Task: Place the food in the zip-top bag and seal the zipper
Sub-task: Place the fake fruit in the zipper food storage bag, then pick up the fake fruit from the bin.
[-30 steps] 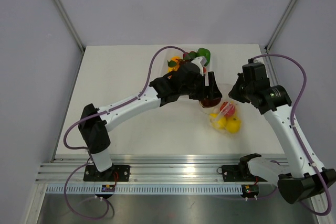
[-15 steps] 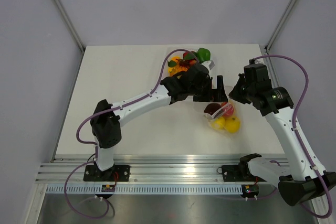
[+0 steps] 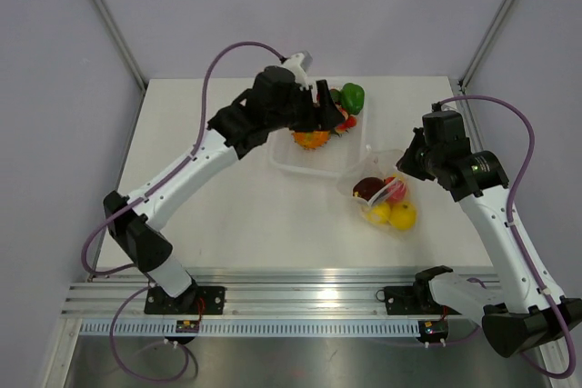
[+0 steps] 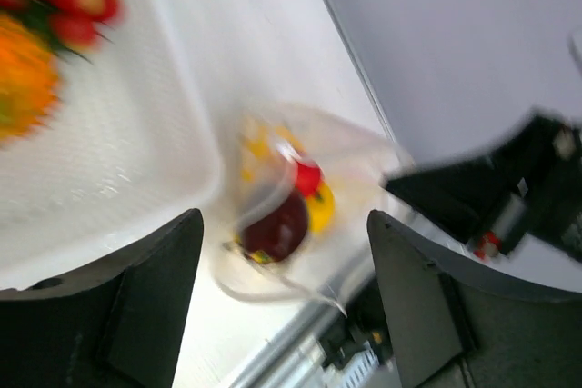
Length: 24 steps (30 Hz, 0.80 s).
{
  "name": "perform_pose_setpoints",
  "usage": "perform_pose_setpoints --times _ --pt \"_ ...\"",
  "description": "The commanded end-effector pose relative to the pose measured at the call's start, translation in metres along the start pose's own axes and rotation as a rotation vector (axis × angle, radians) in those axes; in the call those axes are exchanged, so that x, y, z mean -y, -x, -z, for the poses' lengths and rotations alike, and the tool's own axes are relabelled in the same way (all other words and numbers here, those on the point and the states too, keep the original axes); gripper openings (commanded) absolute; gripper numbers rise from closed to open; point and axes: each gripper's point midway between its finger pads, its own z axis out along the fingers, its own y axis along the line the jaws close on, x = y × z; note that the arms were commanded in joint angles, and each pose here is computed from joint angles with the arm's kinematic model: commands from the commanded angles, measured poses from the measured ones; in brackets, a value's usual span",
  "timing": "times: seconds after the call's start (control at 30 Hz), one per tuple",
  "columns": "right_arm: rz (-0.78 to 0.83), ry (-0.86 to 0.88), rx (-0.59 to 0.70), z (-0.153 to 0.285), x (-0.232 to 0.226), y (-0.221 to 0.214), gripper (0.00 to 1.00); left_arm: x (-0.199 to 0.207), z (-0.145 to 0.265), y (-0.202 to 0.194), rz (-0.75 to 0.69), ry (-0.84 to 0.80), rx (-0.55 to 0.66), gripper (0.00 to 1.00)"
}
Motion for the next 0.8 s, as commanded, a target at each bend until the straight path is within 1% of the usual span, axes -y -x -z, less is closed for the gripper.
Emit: perform_pose_setpoints --times 0.0,0.03,0.07,0.1,0.13,0.17,0.2,0.23,0.27,0.3,0.33,0.4,0.43,0.5,0.57,0.6,0.67,0.7,0.77 --pt "-0.003 0.007 0.05 0.008 0.0 0.01 0.04 -0.059 -0.01 0.035 -0.001 0.123 0.074 0.75" --pt "-0.003 0.007 0.052 0.009 0.0 0.011 0.04 -0.067 -0.016 0.038 -0.014 0.144 0.067 0.75" --pt "0.0 0.006 0.051 0.008 0.0 0.011 0.04 -0.065 -0.016 0.053 -0.041 0.149 0.089 0.75" --pt "0.0 0.004 0.051 0.008 0.0 0.011 0.04 -0.083 -0.034 0.044 -0.042 0.195 0.034 0.75" --pt "0.0 0.004 0.051 0.008 0.0 0.012 0.04 -0.086 -0.04 0.045 -0.054 0.203 0.019 0.79" --pt "0.003 0.002 0.052 0.008 0.0 0.012 0.04 -0.078 -0.041 0.064 -0.091 0.195 0.054 0.81" --pt "0.004 0.0 0.051 0.007 0.0 0.012 0.04 -0.099 -0.062 0.048 -0.092 0.246 -0.015 0.83" --pt "0.003 -0.002 0.053 0.007 0.001 0.012 0.04 -0.107 -0.067 0.05 -0.113 0.276 -0.019 0.85" --pt "0.005 -0.007 0.051 0.007 0.002 0.012 0.04 -0.101 -0.069 0.067 -0.127 0.27 0.012 0.86" --pt "0.004 -0.009 0.052 0.007 0.002 0.012 0.04 -0.119 -0.085 0.056 -0.123 0.304 -0.031 0.86" --pt "0.006 -0.01 0.05 0.007 0.002 0.012 0.04 -0.124 -0.091 0.057 -0.127 0.31 -0.033 0.86" --pt "0.006 -0.011 0.048 0.006 0.002 0.011 0.04 -0.142 -0.097 0.069 -0.119 0.346 0.003 0.86" --pt "0.006 -0.013 0.048 0.006 0.003 0.01 0.04 -0.151 -0.103 0.068 -0.111 0.354 0.007 0.84" --pt "0.007 -0.015 0.045 0.004 0.003 0.01 0.04 -0.172 -0.109 0.075 -0.084 0.371 0.047 0.8" --pt "0.006 -0.019 0.04 0.002 0.004 0.009 0.04 -0.177 -0.114 0.078 -0.064 0.328 0.062 0.77" --pt "0.011 -0.022 0.038 0.002 0.004 0.009 0.04 -0.184 -0.116 0.088 -0.052 0.319 0.094 0.76" --pt "0.01 -0.024 0.035 0.0 0.004 0.008 0.04 -0.194 -0.124 0.086 -0.019 0.296 0.089 0.75" --pt "0.012 -0.026 0.035 0.0 0.004 0.009 0.04 -0.201 -0.125 0.093 -0.007 0.288 0.105 0.75" --pt "0.012 -0.023 0.034 -0.001 0.003 0.009 0.04 -0.211 -0.135 0.09 0.027 0.258 0.087 0.73"
